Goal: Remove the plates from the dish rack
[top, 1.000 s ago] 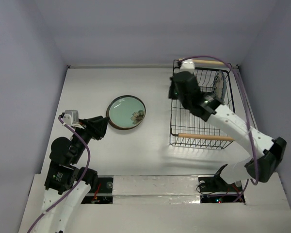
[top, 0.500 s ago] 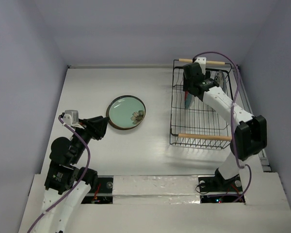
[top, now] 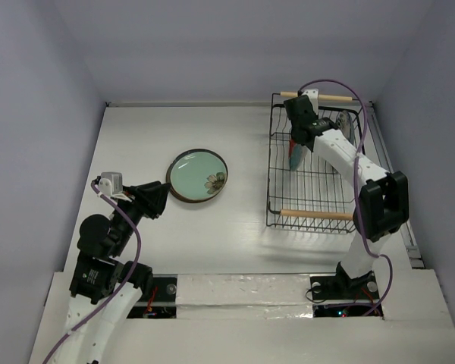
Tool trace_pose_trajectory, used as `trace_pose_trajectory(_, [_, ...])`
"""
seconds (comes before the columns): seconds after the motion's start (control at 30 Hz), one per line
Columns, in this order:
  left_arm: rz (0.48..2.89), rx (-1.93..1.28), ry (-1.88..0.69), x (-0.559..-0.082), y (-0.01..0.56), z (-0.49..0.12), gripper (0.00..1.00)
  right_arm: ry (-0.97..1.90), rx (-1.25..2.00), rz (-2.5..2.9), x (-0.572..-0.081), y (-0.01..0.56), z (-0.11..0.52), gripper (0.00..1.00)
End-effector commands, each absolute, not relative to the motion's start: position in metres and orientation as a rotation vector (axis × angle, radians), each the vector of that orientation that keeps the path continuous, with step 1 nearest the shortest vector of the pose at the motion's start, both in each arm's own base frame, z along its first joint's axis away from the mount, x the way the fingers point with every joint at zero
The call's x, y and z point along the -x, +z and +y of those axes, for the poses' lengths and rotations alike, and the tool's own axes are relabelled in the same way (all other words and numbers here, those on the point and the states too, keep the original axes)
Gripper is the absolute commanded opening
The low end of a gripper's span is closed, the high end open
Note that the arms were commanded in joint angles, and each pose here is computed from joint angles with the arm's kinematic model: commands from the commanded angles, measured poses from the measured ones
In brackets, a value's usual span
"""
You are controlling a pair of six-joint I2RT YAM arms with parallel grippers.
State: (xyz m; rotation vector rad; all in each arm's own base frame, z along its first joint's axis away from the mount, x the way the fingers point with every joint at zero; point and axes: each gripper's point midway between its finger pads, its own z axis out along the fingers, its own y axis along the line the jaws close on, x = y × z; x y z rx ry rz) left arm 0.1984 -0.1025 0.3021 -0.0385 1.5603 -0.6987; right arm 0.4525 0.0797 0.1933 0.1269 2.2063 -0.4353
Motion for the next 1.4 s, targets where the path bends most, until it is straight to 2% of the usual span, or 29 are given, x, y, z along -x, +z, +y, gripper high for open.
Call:
trace_pose_trajectory(0.0, [1.489, 0.028, -0.709, -0.194, 0.322, -0.101, 0.34, -0.373, -0.135, 2.079, -0.45, 0.264, 0.078, 0.06])
trace_pose_trajectory(0.07, [1.486, 0.029, -0.71, -0.193, 0.323, -0.101, 0.35, -0.393, -0.13, 2.072, -0.446, 0.275, 0.074, 0.0])
trace_pose_trajectory(0.43, [1.486, 0.027, -0.712, -0.193, 0.323, -0.101, 0.36, -0.418, -0.165, 1.979, -0.42, 0.341, 0.057, 0.0])
trace_pose_trajectory(0.53, [1.489, 0.026, -0.712, -0.194, 0.322, -0.102, 0.36, -0.345, -0.217, 1.898, -0.403, 0.372, 0.055, 0.0])
trace_pose_trajectory(0.73, [1.496, 0.026, -0.712, -0.195, 0.321, -0.102, 0.36, -0.021, -0.285, 1.673, -0.356, 0.444, 0.069, 0.0])
trace_pose_trajectory(0.83, [1.5, 0.026, -0.712, -0.196, 0.32, -0.103, 0.36, 0.249, -0.223, 1.587, -0.339, 0.465, 0.107, 0.0])
trace_pose_trajectory(1.0, [1.511, 0.031, -0.709, -0.198, 0.318, -0.103, 0.36, 0.833, -0.013, 1.489, -0.328, 0.47, 0.223, 0.0])
trace_pose_trajectory(1.13, [1.505, 0.04, -0.702, -0.197, 0.319, -0.101, 0.36, 0.983, 0.069, 1.578, -0.347, 0.435, 0.308, 0.0])
trace_pose_trajectory(1.37, [1.508, 0.042, -0.701, -0.2, 0.319, -0.101, 0.37, 1.294, 0.037, 1.569, -0.361, 0.414, 0.382, 0.0])
